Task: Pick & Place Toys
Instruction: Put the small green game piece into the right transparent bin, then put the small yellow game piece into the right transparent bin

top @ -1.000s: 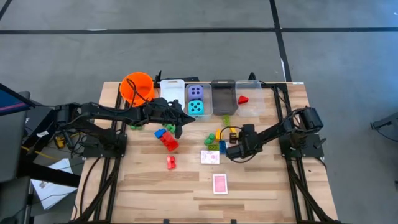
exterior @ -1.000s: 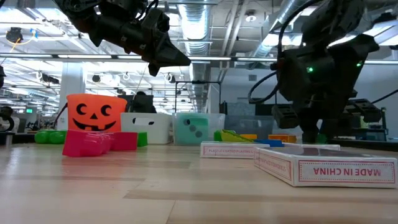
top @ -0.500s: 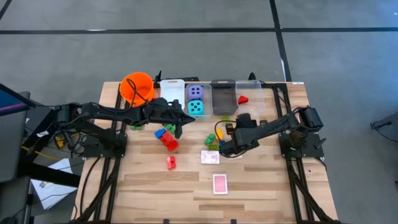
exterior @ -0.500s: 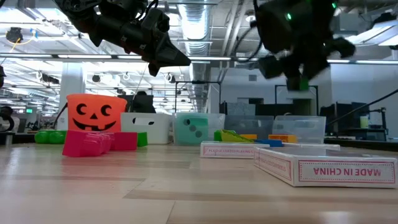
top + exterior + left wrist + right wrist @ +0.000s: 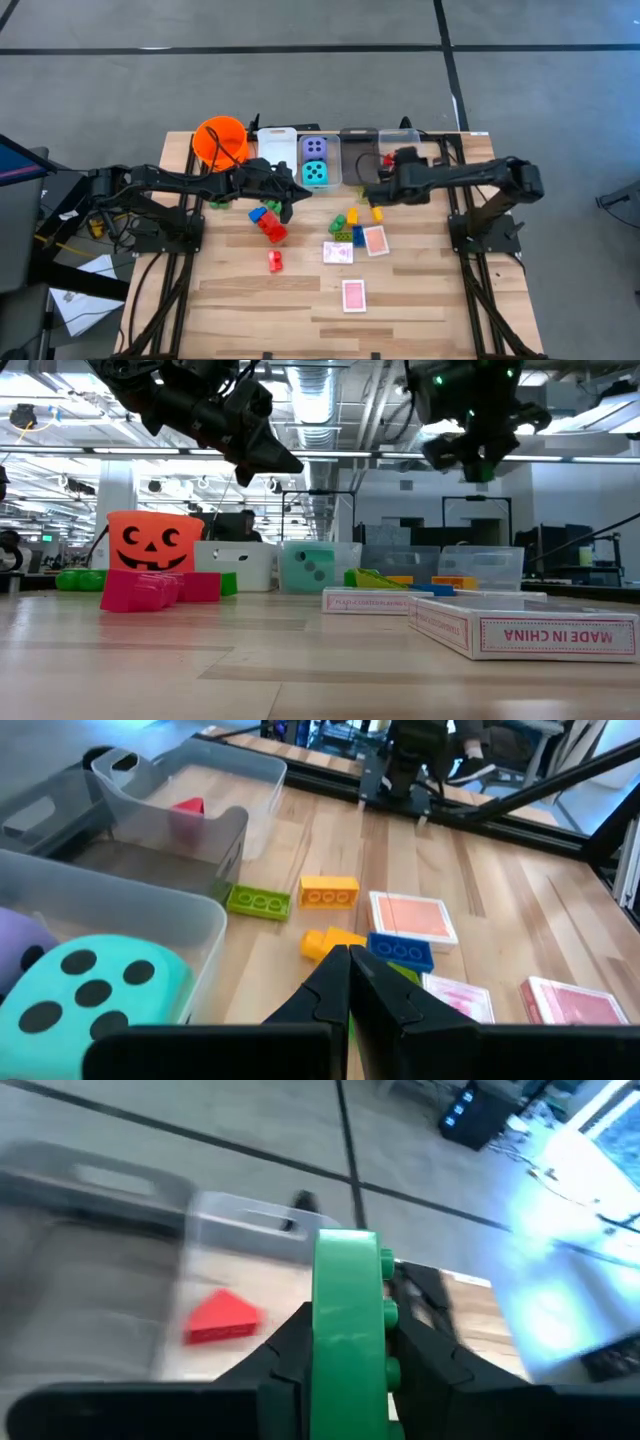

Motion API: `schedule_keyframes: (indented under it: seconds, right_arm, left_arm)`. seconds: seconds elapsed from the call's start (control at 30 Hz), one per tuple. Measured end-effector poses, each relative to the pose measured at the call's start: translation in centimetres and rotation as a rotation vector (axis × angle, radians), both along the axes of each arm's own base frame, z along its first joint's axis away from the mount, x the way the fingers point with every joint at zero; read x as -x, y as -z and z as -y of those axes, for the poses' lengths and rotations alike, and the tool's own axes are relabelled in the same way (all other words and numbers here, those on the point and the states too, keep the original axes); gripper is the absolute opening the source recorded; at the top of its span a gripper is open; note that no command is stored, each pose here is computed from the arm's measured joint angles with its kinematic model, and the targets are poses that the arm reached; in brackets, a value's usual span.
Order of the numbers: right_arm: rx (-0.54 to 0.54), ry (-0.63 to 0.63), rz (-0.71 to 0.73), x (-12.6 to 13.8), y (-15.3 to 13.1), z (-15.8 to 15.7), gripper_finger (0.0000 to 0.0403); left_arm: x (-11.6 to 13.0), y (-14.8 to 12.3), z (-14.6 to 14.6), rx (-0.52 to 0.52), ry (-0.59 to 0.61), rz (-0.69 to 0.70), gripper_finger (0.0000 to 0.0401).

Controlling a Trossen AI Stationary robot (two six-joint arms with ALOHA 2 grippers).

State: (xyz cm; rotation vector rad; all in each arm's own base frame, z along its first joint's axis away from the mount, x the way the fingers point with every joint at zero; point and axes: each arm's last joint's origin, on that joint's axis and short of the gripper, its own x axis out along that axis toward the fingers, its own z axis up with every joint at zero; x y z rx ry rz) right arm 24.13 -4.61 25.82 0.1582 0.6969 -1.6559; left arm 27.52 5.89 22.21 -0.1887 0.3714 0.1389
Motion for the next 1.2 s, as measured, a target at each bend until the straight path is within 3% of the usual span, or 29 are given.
schedule_keyframes:
  seconds: [0.2,0.47,0.83,0.97,1.2]
  right_arm:
    - [-0.018,-0.015,0.043,1.8,1.5,2.6,0.0088]
    - [-0.094,-0.280,0.144,1.2,4.0,6.1,0.0088]
    - [-0.118,-0.156,0.146,3.3,4.4,9.6,0.0095]
    - [-0.117,-0.145,0.146,3.5,4.4,9.8,0.0125]
    - [-0.122,-0.165,0.065,3.9,4.4,10.5,0.0210]
  left_arm:
    - [0.0,0.1,0.0,0.005,-0.001,-0.009,0.0000]
    - [0.0,0.0,0.0,0.006,-0.003,0.004,0.0000]
    - [0.0,0.1,0.0,0.002,-0.001,-0.005,0.0000]
    - [0.0,0.2,-0.1,-0.061,-0.010,-0.020,0.0000]
    - [0.1,0.1,-0.5,-0.128,-0.135,-0.034,0.0000]
